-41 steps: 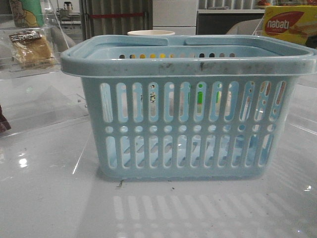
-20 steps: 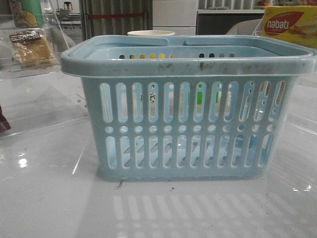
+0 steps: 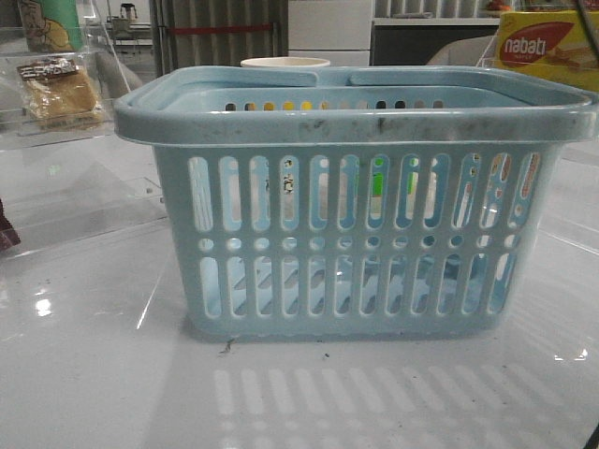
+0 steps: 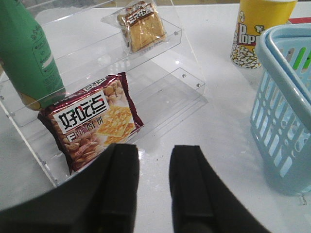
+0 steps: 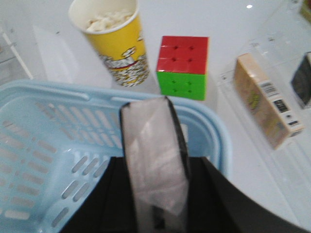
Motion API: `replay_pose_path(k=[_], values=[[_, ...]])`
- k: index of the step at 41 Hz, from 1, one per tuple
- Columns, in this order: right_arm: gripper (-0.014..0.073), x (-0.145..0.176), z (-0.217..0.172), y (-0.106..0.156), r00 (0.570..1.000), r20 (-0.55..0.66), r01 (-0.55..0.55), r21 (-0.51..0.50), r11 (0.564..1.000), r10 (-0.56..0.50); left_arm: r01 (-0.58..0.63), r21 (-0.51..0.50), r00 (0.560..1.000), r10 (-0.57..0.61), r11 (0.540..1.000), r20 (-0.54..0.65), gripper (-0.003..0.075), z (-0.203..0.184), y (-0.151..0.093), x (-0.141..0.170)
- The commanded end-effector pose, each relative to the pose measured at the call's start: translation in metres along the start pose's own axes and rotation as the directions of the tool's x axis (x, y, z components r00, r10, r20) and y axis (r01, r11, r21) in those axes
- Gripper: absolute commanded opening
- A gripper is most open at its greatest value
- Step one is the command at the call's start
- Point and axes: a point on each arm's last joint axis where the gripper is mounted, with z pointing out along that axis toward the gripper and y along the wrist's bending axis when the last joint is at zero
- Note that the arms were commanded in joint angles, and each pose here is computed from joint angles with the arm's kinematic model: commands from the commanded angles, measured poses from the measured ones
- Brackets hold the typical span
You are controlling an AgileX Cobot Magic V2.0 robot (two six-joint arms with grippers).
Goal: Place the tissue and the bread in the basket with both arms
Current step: 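Carry the tissue pack with the right gripper over the basket, then lower the tissue pack into the basket and open the right gripper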
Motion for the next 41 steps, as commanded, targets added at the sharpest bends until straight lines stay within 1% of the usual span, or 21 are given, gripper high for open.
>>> replay_pose_path(k=[1,4,9,17,20,24,25,27,29,35,41], values=[[0.0196,-0.009,-0.003,0.019,0.997,0.069,0.029,-0.061,0.998,-0.024,0.009,-0.005,0.995,-0.008,1.0,0.102,0.0254,-0.003,0.001,-0.015],[0.0196,-0.002,0.014,0.03,0.999,0.014,0.047,-0.085,0.995,-0.046,0.009,-0.006,0.994,-0.008,1.0,0.105,0.0254,-0.003,0.001,-0.015],[0.0196,0.012,0.042,0.04,0.994,-0.087,0.063,-0.1,0.993,-0.071,0.009,-0.006,0.994,-0.008,1.0,0.105,0.0254,-0.003,0.001,-0.015],[0.0202,0.033,0.09,0.039,0.968,-0.237,0.069,-0.082,0.994,-0.086,0.009,-0.006,0.994,-0.008,1.0,0.105,0.0254,-0.003,0.001,-0.015],[0.0249,0.041,0.103,0.037,0.955,-0.281,0.072,-0.077,0.994,-0.09,0.009,-0.006,0.994,-0.008,1.0,0.105,0.0254,-0.003,0.001,-0.015],[0.04,0.047,0.114,0.036,0.945,-0.312,0.077,-0.071,0.995,-0.095,0.009,-0.006,0.994,-0.008,1.0,0.105,0.0254,-0.003,0.001,-0.015],[0.0444,0.046,0.115,0.036,0.946,-0.307,0.088,-0.071,0.994,-0.106,0.009,-0.006,0.994,-0.008,1.0,0.105,0.0254,-0.003,0.001,-0.015],[0.0503,0.045,0.115,0.035,0.946,-0.296,0.117,-0.07,0.991,-0.132,0.009,-0.006,0.994,-0.008,1.0,0.105,0.0254,-0.003,0.001,-0.015],[0.0534,0.043,0.113,0.035,0.947,-0.284,0.137,-0.071,0.988,-0.152,0.009,-0.006,0.994,-0.008,1.0,0.105,0.0254,-0.003,0.001,-0.015],[0.054,0.033,0.092,0.036,0.955,-0.229,0.175,-0.077,0.982,-0.188,0.009,-0.006,0.994,-0.008,1.0,0.105,0.0254,-0.003,0.001,-0.015],[0.054,0.021,0.049,0.038,0.968,-0.15,0.192,-0.087,0.978,-0.204,0.009,-0.006,0.994,-0.008,1.0,0.105,0.0254,-0.003,0.001,-0.015]])
